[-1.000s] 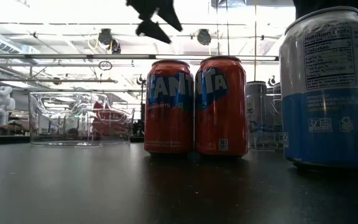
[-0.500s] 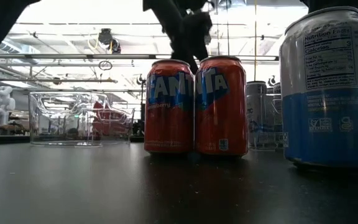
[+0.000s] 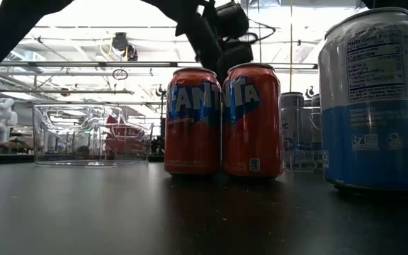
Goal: Sort soda cans
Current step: Put the red soda can into the top left transparent bin
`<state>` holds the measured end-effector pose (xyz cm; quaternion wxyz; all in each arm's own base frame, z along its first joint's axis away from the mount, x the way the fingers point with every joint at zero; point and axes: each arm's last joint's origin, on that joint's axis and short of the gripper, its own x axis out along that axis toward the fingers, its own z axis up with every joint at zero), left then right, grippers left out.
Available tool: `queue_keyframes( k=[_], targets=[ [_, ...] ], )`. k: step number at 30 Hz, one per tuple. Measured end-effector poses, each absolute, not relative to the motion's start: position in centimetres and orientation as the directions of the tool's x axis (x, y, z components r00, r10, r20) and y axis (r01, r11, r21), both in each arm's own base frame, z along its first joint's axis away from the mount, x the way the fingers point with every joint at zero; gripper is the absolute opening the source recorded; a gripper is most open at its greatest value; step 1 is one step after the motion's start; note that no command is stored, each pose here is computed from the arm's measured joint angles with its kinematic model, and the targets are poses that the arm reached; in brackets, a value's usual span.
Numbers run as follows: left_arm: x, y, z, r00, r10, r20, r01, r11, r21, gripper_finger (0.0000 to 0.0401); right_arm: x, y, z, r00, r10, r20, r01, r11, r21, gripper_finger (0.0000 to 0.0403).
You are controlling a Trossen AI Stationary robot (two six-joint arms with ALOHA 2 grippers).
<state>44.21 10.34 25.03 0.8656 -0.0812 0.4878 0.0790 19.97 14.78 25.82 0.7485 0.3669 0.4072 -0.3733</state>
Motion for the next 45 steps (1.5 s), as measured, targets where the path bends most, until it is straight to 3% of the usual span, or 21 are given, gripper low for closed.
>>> queue_keyframes(
  k=[25, 33, 45],
  targets=[
    [44.7, 10.8, 23.1, 0.476, 0.064, -0.877, -0.231, 0.972, -0.055, 0.034, 20.1, 14.9, 25.9, 0.408, -0.258, -0.876, 0.86, 0.432, 0.273, 0.0297],
    [44.7, 10.9, 23.3, 0.467, 0.064, -0.882, -0.234, 0.971, -0.054, 0.03, 20.2, 14.9, 25.9, 0.418, -0.259, -0.871, 0.857, 0.431, 0.283, 0.0297],
    [43.7, 11.7, 25.0, 0.474, 0.13, -0.871, -0.275, 0.961, -0.006, 0.0295, 20.3, 14.9, 25.9, 0.434, -0.27, -0.86, 0.853, 0.43, 0.295, 0.0297]
  ],
)
